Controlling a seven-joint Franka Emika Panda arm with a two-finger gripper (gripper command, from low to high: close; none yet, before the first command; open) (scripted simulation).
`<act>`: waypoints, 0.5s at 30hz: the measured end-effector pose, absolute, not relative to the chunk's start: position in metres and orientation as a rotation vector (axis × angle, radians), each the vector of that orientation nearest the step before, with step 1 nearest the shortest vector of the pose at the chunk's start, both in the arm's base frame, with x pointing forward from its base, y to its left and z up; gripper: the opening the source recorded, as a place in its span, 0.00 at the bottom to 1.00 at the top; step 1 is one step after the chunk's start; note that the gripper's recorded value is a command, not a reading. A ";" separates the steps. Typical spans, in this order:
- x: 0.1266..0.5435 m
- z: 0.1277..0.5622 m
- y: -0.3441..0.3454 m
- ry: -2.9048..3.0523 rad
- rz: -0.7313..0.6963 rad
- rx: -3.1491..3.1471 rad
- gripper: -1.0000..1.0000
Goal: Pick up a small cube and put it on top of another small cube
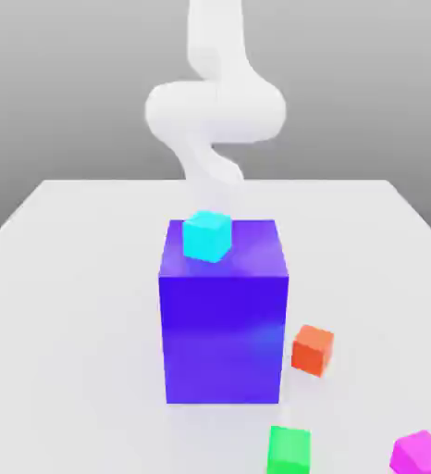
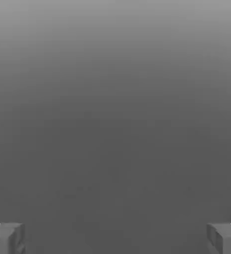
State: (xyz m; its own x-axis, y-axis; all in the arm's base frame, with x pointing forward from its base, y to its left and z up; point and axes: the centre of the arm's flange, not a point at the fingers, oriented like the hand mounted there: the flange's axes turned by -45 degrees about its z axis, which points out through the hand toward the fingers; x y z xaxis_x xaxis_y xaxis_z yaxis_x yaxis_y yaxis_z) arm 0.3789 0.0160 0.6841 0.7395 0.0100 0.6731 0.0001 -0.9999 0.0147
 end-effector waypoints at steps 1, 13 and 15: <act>0.392 0.672 0.023 0.022 1.088 2.925 0.50; 0.502 0.502 0.110 0.216 0.651 2.994 0.50; 0.512 0.470 0.125 0.253 0.581 3.004 0.50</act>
